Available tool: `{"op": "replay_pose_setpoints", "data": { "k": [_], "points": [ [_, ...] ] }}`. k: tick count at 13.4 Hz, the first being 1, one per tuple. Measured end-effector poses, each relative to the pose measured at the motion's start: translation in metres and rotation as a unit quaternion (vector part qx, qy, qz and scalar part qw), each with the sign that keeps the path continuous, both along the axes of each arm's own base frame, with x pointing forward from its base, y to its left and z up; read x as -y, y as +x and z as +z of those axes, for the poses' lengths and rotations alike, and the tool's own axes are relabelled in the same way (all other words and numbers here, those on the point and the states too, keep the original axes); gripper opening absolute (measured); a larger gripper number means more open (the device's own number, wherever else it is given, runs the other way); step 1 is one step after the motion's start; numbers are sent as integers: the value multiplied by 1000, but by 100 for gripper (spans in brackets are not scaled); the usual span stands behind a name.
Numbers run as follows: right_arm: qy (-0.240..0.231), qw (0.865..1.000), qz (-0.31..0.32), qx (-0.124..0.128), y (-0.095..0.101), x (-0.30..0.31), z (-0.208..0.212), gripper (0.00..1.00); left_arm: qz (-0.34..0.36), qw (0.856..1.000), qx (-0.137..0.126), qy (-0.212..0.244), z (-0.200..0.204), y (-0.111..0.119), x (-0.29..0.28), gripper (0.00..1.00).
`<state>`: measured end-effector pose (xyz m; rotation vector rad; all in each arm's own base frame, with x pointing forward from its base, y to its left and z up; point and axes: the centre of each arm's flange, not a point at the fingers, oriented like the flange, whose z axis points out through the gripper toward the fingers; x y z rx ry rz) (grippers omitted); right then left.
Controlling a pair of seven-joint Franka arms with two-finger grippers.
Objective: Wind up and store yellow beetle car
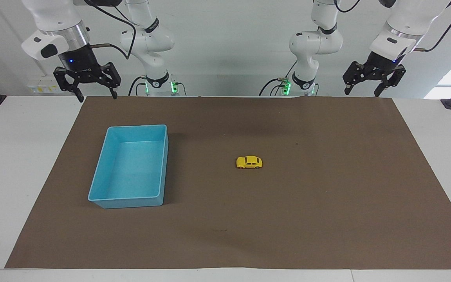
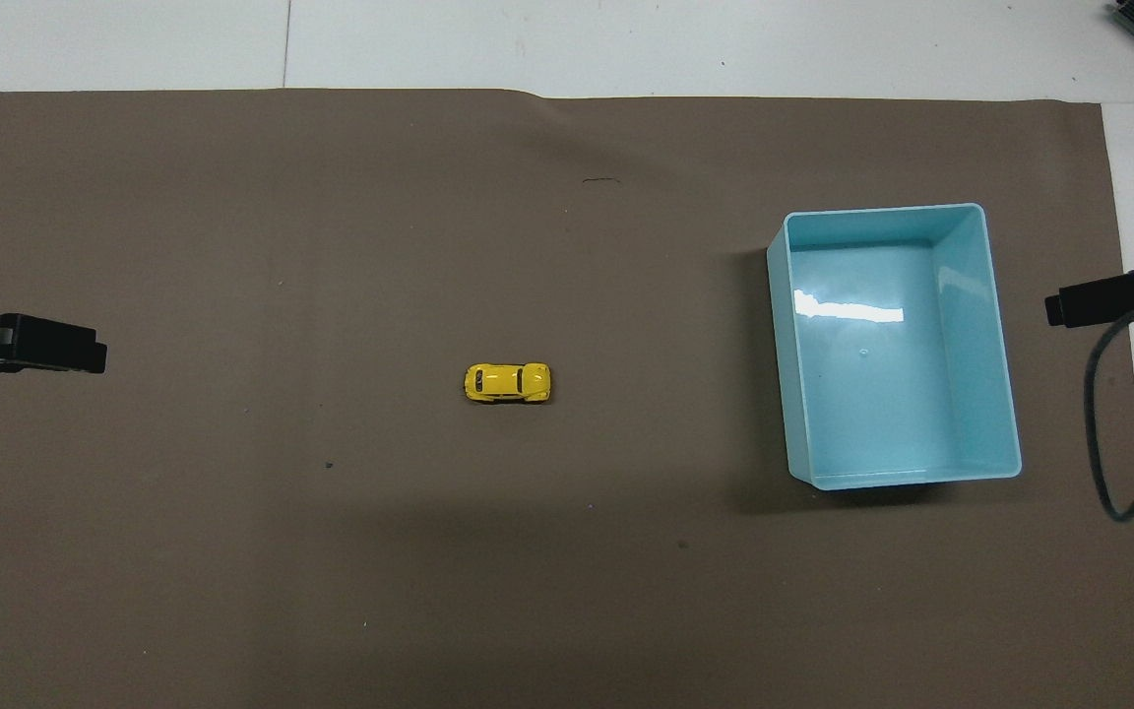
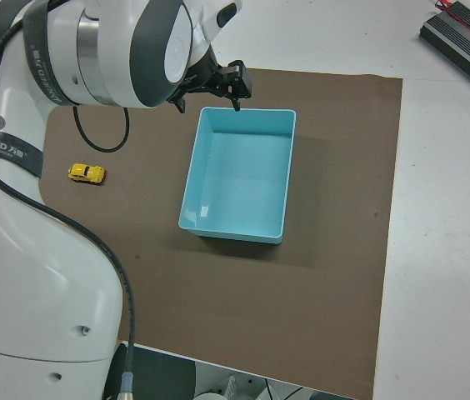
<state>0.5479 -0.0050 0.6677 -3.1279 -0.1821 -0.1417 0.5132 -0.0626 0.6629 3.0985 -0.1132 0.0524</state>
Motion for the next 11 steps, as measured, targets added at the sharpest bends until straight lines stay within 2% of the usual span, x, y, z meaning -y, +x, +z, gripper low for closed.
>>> {"op": "replay_pose_setpoints", "data": {
  "k": [7,11],
  "points": [
    [0,1000,0,0,0,0,0,100,126,992,7,-10,-10,11,18,100],
    [0,1000,0,0,0,0,0,100,217,976,-2,-16,-21,13,47,100]
  ]
}}
